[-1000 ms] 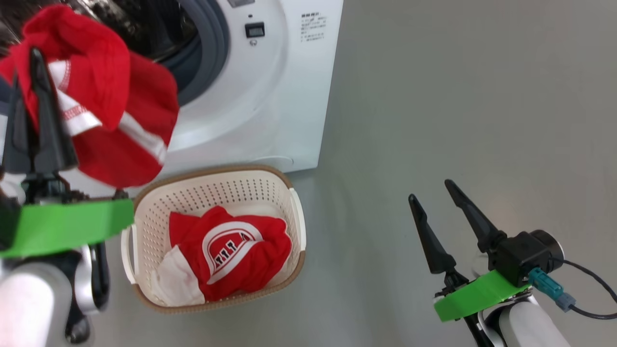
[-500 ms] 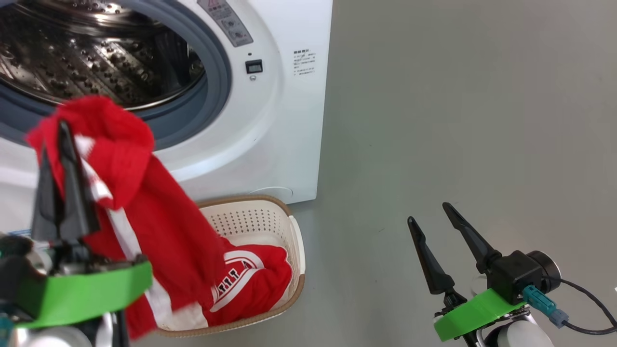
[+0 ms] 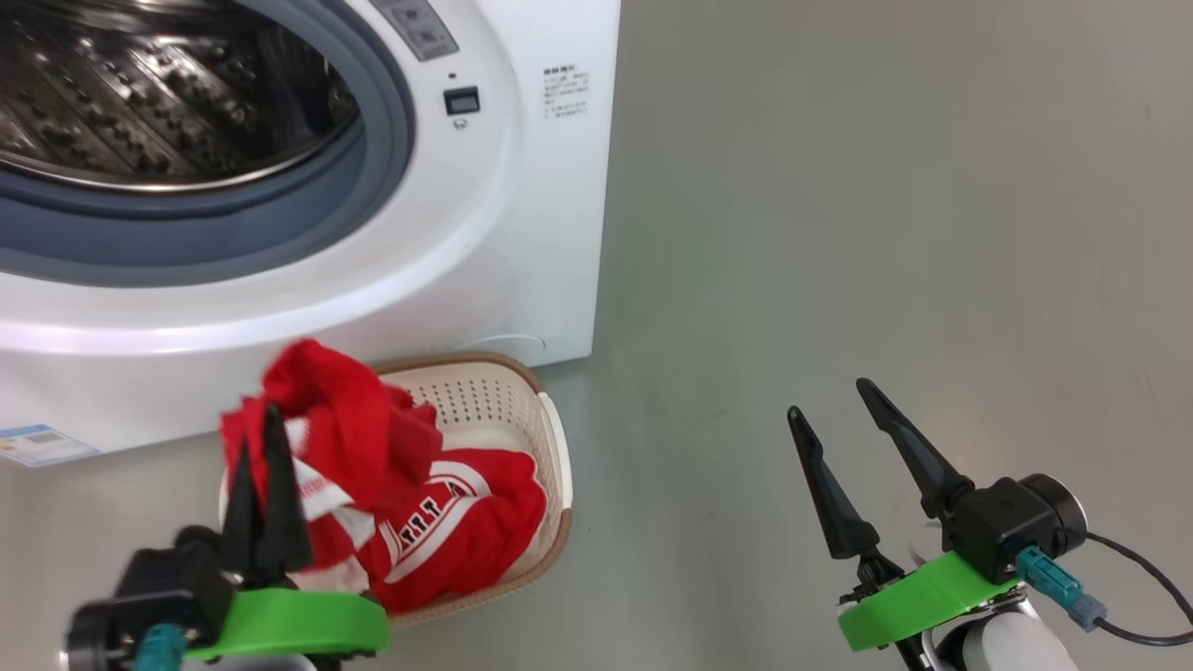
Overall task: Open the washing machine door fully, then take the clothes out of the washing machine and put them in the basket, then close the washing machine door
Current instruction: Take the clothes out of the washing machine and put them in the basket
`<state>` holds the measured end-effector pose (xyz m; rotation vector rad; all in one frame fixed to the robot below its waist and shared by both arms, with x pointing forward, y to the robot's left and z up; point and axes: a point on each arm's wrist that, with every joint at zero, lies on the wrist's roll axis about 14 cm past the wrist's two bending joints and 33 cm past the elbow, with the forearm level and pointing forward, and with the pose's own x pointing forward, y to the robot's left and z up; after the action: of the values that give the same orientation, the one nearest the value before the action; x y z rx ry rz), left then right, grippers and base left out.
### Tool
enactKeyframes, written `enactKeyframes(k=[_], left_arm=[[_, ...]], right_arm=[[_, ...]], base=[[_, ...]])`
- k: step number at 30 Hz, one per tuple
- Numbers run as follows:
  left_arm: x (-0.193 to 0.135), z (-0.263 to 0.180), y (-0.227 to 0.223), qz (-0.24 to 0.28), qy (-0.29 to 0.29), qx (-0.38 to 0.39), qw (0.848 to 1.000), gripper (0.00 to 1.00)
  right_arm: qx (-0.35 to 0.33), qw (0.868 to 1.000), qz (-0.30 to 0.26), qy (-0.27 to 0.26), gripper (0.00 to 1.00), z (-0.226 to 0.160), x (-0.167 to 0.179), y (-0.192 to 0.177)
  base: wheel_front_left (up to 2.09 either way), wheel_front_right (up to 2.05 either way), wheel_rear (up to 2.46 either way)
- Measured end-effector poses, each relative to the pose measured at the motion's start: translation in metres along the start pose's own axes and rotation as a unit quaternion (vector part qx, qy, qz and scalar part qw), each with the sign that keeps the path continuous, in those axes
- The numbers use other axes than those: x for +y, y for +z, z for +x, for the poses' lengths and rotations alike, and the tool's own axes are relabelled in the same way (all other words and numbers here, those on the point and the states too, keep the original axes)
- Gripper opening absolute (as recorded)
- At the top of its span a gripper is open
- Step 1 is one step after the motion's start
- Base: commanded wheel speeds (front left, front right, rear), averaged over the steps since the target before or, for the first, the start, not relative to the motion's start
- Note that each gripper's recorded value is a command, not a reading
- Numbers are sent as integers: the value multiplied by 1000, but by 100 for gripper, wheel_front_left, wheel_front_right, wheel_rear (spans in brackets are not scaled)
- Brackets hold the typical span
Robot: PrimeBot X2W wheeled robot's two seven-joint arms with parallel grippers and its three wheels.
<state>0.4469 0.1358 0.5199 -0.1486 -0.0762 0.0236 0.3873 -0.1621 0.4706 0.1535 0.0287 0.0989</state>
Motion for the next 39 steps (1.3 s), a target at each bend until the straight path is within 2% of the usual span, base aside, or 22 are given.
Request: enactKeyframes(k=[7,12,19,30,32,36,39], left_arm=[[-8,0,-82,-8,-13,100,995,0],[-17,17,-124,-23,-22,148,988,0],[-14,46,-169,-35,-14,186,982,0],[-7,26,-272,-42,4,312,949,0],[-6,17,-291,-48,12,340,939,0],[-2,4,-311,-50,17,374,926,0],[-1,4,-315,-54,20,381,923,0]], right_arm=[[3,1000,-3,-4,100,13,-6,-3],[1,1000,-6,-8,100,27,-12,-4],[2,1000,1,-16,100,47,-22,-12],[41,999,-1,-34,100,65,-40,-49],[48,998,0,-34,100,68,-42,-56],[55,998,1,-31,100,71,-41,-63],[58,998,2,-29,100,72,-40,-65]], base=[[0,0,0],[0,0,0],[0,0,0],[0,0,0],[0,0,0],[0,0,0],[0,0,0]])
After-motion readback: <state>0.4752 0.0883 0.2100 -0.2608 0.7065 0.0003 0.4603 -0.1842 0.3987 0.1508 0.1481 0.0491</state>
